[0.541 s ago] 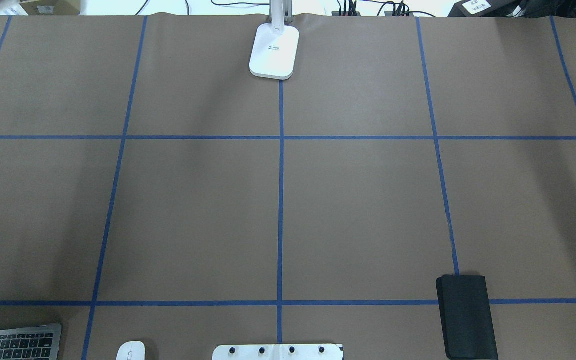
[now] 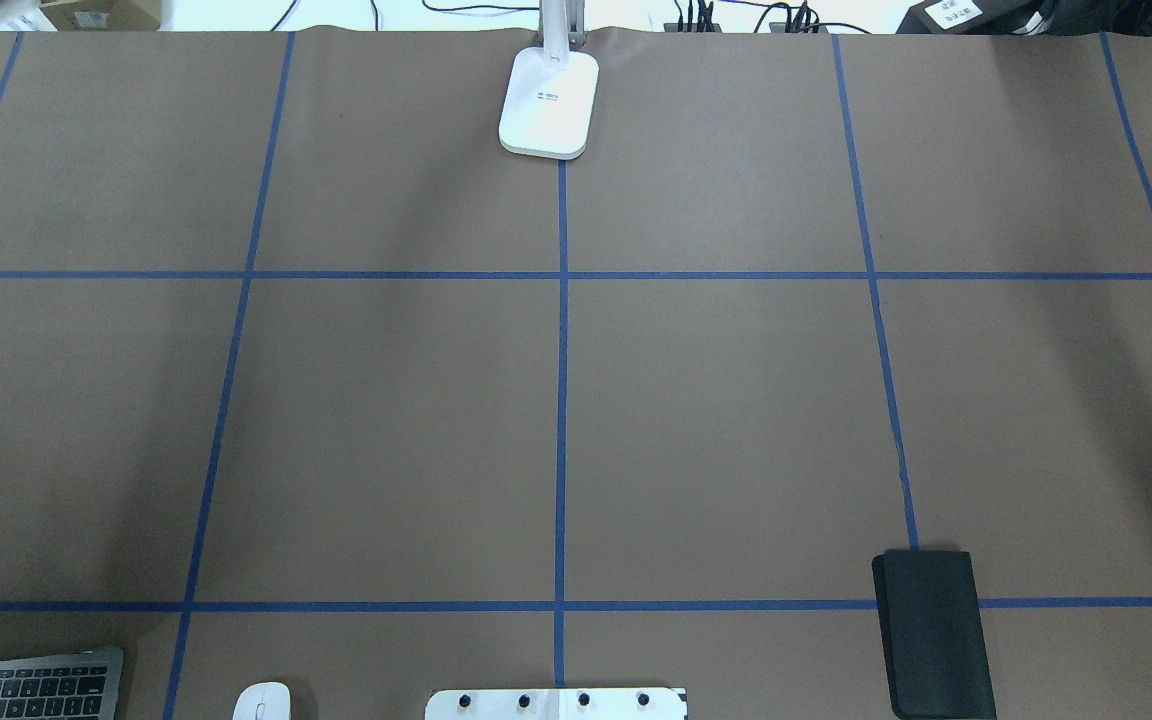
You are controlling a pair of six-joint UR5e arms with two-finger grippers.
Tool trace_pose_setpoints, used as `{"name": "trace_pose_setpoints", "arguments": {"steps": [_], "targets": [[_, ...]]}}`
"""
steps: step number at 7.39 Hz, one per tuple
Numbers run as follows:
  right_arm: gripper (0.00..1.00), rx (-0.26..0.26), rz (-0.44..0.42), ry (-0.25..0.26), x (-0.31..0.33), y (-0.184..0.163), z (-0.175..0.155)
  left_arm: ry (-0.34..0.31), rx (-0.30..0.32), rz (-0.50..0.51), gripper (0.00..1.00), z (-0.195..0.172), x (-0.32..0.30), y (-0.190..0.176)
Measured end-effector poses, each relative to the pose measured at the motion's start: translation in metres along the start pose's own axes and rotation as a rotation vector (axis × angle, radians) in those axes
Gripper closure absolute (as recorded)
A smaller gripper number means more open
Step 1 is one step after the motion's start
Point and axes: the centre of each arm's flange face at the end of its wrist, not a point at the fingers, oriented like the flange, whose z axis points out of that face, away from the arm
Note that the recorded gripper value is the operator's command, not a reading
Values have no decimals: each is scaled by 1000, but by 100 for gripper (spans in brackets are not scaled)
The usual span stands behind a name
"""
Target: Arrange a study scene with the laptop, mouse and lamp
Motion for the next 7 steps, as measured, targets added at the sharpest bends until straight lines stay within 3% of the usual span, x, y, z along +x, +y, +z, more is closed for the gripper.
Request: {"name": "trace_pose_setpoints", "arguments": {"steps": [2,3,7], "targets": [[0,22,-87,-17,-42,-7,-10,2,25,29,0,-17,26,12],[0,9,-133,-29,-67,0,-5,6,29,47,0,-24,44,19],[0,-57,-215,-73,-110,63,10,56,-40,197,0,-19,138,67]]}}
